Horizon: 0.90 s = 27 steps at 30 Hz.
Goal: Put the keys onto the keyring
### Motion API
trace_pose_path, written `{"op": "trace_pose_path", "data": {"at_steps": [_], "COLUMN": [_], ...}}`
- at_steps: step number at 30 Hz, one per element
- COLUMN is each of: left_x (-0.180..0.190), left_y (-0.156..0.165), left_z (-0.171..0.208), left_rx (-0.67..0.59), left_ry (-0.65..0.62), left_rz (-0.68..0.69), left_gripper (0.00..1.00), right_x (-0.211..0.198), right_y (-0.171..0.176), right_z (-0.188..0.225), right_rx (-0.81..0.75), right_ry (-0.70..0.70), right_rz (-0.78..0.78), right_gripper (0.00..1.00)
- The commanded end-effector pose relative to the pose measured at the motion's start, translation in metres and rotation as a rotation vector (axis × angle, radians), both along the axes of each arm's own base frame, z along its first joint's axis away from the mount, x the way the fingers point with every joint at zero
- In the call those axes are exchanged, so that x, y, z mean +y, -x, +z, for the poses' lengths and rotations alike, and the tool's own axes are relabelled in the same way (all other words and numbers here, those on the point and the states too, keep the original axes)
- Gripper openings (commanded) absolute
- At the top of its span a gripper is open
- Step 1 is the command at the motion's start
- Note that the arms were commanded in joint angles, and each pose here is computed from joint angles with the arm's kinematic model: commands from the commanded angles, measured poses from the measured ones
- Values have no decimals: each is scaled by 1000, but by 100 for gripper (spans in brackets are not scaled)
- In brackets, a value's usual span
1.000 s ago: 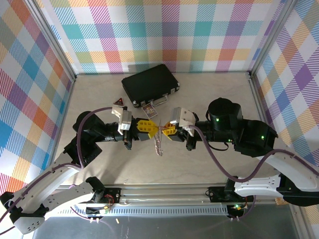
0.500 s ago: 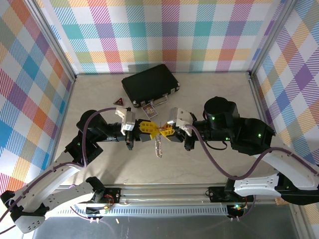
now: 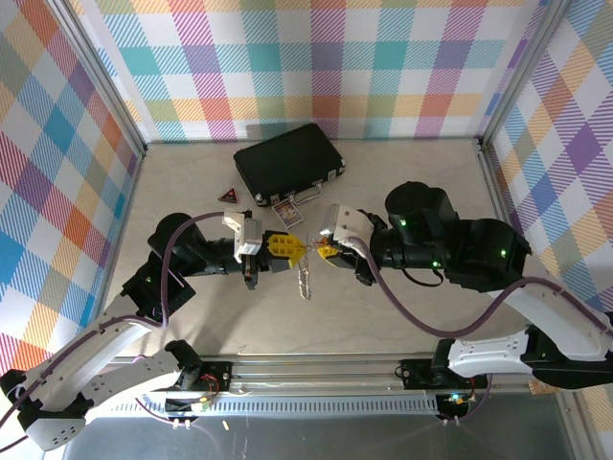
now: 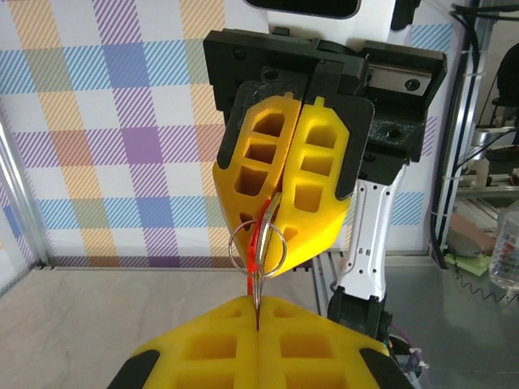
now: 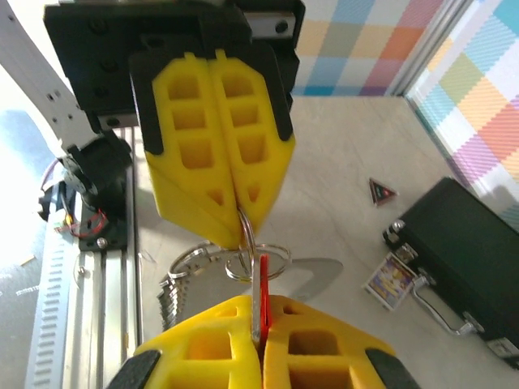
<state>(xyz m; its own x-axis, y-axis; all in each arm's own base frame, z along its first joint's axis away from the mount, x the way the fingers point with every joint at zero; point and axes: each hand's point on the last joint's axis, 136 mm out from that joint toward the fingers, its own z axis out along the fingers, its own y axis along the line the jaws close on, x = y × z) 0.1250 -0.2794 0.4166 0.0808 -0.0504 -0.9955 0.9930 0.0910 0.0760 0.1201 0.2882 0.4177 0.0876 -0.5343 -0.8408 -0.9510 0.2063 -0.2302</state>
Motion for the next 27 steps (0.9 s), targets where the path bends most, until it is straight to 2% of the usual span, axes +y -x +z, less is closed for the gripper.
{"op": "trace_pose_path", "data": {"at_steps": [1, 9, 17, 26, 27], "left_x": [1, 3, -1, 5, 8], "left_y": [-3, -14, -18, -23, -23], "left_z": [-15, -45, -52, -68, -69], "left_rx": [9, 12, 27, 109, 120], "left_ry": [-60, -183, -152, -105, -97], "left_rz": [30, 91, 91, 149, 161], "left_gripper": [0, 0, 0, 46, 56], "right_x": [-13, -16, -4, -1, -1], "right_y": [-6, -20, -28, -54, -58], "right_z": [7, 9, -4, -30, -34], "right_rx": [-49, -93, -70, -5, 13], "right_ry": [50, 118, 169, 251, 258], "right_rz": [-39, -91, -106, -193, -207], "right_gripper": [0, 0, 0, 0, 0]}}
